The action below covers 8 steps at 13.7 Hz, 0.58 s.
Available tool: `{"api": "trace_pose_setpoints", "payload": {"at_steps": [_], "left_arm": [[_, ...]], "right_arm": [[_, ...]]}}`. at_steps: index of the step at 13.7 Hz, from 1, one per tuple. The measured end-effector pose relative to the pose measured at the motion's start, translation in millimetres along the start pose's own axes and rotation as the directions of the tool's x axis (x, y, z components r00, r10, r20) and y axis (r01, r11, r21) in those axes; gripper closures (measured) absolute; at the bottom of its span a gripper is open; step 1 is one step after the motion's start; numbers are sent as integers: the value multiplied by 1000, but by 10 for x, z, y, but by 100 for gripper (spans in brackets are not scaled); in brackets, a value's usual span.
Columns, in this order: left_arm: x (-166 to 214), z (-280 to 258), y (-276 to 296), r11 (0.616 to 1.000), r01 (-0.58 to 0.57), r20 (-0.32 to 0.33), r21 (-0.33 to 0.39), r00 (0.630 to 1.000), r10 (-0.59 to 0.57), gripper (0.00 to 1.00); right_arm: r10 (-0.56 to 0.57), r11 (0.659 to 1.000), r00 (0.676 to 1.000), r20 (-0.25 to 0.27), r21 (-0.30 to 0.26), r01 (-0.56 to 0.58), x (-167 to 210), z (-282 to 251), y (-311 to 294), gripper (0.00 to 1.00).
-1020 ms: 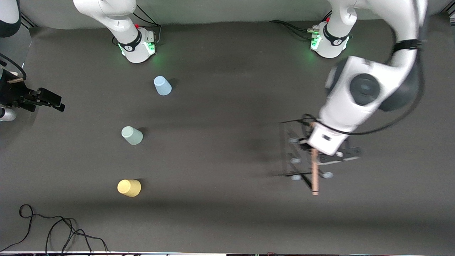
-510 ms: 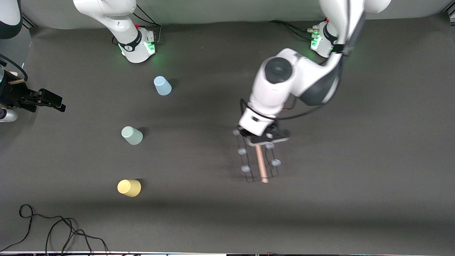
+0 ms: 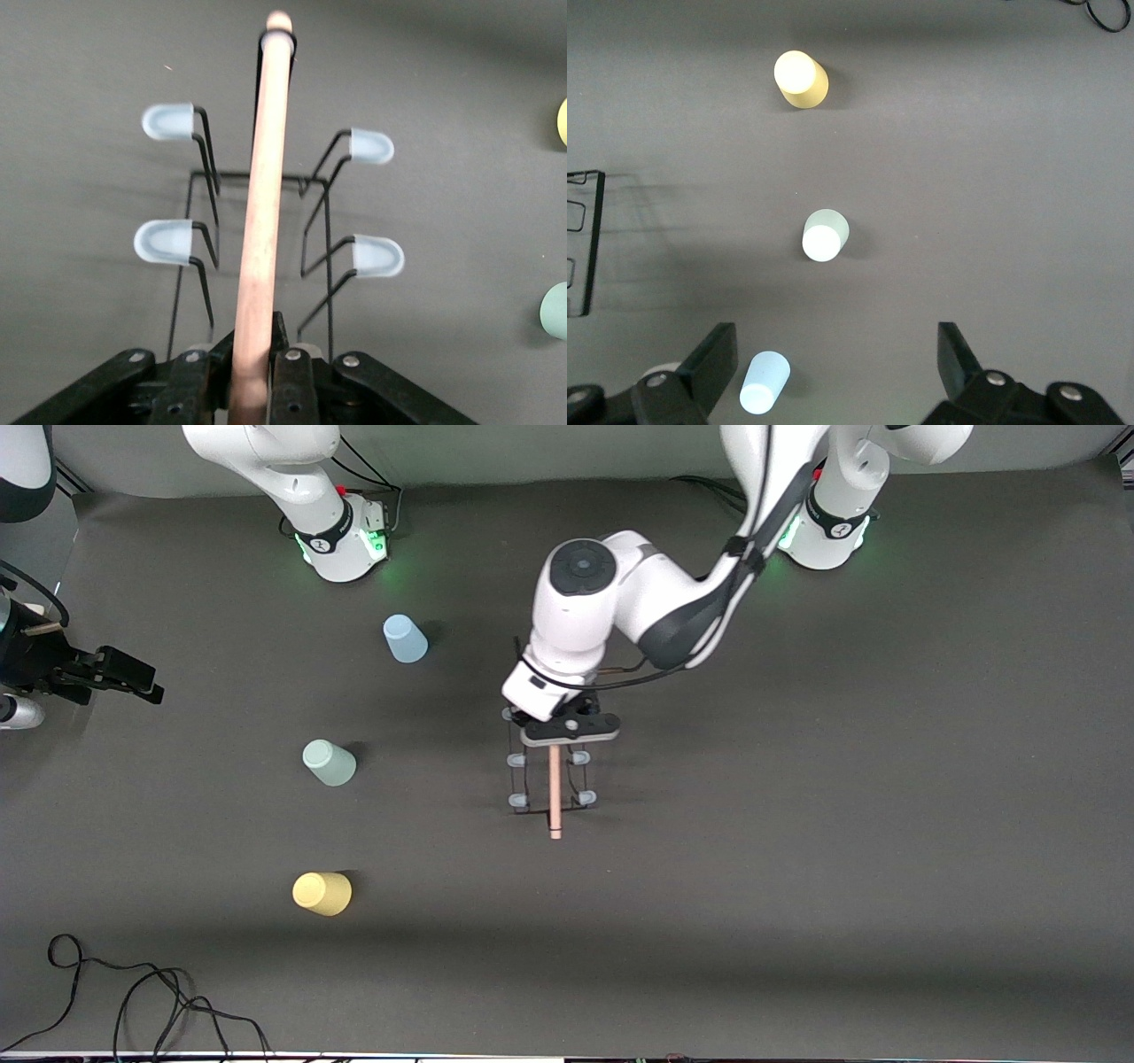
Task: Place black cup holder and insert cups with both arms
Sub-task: 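Carry the black rack with the left gripper to the table's middle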
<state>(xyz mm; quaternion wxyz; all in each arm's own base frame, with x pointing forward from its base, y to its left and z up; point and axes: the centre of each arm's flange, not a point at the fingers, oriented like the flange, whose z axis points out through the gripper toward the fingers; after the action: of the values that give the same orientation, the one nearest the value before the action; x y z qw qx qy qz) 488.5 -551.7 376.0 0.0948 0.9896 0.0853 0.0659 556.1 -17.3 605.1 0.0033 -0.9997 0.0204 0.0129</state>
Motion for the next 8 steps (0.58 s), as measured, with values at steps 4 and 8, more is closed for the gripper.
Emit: {"api": "trace_pose_setpoints", "payload": {"at_steps": [4, 8], "left_arm": [[-399, 403, 257, 1000, -27, -13, 6, 1000, 27, 92], [-544, 476, 386, 999, -24, -45, -20, 999, 24, 92]], "right_arm": [[0, 1000, 1000, 1, 0, 0, 0, 3, 1, 0], [0, 1000, 1000, 1, 0, 0, 0, 3, 1, 0]]}}
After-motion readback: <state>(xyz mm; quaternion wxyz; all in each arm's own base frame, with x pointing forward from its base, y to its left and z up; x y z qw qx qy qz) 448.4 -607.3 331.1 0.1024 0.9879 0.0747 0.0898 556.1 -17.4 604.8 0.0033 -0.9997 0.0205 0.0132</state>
